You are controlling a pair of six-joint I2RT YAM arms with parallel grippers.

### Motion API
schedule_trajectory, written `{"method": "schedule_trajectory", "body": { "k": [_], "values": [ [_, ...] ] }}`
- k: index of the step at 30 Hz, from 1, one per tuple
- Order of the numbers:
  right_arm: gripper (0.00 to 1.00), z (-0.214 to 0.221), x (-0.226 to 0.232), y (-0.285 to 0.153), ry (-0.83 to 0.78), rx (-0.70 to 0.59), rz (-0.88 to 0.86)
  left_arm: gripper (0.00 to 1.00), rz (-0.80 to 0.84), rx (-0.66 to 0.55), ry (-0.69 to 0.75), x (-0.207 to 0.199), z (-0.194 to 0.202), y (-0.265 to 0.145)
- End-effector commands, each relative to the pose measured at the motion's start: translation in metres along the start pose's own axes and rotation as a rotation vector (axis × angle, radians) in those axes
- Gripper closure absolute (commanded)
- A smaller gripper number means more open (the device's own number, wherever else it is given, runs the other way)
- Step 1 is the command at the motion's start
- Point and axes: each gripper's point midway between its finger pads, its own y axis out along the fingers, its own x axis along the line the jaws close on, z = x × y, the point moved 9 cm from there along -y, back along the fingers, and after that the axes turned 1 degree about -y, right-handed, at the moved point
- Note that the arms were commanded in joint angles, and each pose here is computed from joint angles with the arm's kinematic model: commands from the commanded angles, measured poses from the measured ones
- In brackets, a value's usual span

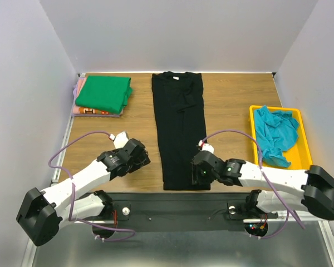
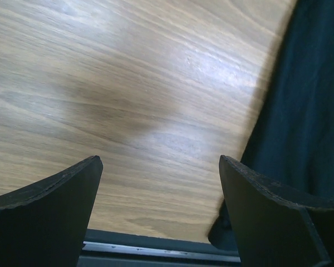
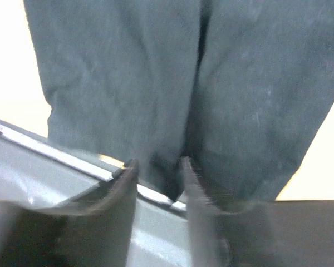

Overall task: Fold and stack the t-shirts
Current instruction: Fold the tshirt

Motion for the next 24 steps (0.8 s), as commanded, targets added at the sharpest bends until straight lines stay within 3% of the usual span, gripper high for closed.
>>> {"method": "schedule_trajectory", "body": {
  "k": [1,2,8,15,20,24],
  "values": [
    [0.41,-0.001,0.005,-0.021,0.031,-0.015,-0.096,0.02,0.110,0.088,0.064,-0.012,0.006,-0.002],
    [0.32,-0.002,0.005,-0.025,0.032,-0.023,-0.105,0.02,0.134,0.105,0.066,-0.014,0.008,-0.003],
    [0.24,-0.009,-0.007,-0.045,0.062,-0.110,-0.052,0.02,0.323,0.212,0.122,-0.039,0.035,-0.020],
    [0.08,0.004,-0.027,-0.048,0.079,-0.039,0.098,0.02,0.321,0.343,0.241,-0.051,0.082,-0.027],
    [0.08,0.012,-0.038,-0.041,0.118,-0.032,0.160,0.07,0.243,0.382,0.285,-0.049,0.100,-0.014],
    [0.19,0.016,-0.043,-0.037,0.130,-0.029,0.188,0.16,0.214,0.385,0.297,-0.052,0.107,-0.007]
  ]
}}
